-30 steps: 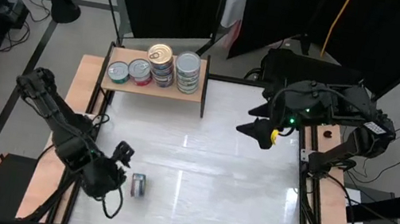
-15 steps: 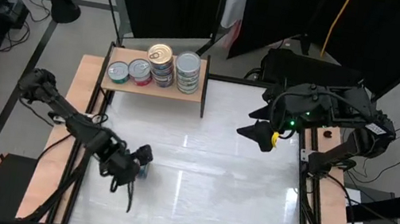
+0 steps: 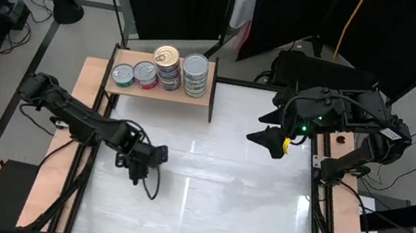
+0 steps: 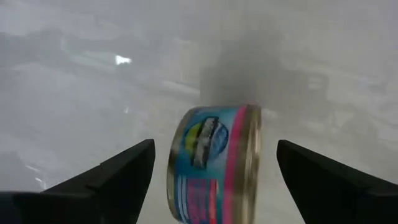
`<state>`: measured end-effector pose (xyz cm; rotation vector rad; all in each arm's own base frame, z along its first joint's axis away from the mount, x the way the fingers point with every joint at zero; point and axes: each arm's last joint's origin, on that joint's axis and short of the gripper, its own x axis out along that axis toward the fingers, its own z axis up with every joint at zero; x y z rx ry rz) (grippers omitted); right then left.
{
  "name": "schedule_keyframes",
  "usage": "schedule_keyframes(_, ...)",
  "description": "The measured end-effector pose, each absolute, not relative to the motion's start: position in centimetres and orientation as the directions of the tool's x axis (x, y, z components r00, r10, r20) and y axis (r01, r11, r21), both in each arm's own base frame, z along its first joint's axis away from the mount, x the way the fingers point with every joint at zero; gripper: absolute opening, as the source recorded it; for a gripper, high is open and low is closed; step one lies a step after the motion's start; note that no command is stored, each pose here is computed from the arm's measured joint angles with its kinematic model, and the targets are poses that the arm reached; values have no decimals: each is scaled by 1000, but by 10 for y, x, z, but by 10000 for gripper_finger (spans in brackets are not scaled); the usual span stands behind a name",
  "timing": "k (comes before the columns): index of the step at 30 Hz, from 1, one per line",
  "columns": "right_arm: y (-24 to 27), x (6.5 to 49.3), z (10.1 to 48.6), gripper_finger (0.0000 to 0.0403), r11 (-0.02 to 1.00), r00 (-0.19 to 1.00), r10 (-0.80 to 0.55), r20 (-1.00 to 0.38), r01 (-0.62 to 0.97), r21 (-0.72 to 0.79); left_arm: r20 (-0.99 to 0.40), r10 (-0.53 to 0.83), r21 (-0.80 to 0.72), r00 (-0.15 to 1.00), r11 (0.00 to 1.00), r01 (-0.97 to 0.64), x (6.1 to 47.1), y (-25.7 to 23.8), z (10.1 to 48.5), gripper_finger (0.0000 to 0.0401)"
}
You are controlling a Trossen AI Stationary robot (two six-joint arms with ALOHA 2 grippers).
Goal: Stack canned seafood by type on shelf
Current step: Stack the blue pink tuna can on top of the blue pink tuna cans on the shelf
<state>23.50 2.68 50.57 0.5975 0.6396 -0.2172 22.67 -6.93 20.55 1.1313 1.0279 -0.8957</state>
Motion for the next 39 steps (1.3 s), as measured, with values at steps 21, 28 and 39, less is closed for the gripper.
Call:
schedule_keyframes(21,27,235,506,375,848,786,-11,-618,335,411,-966,3,240,258,381,893,239,-17,197,203)
schedule_keyframes(28,26,235,506,375,854,787,-46,-615,351,385,-965,21,244,262,443,863,240,-12,197,200)
schedule_keyframes(39,22,235,506,375,883,787,-71,-613,336,328,-813,103,417,573,791,448,260,-29,284,199)
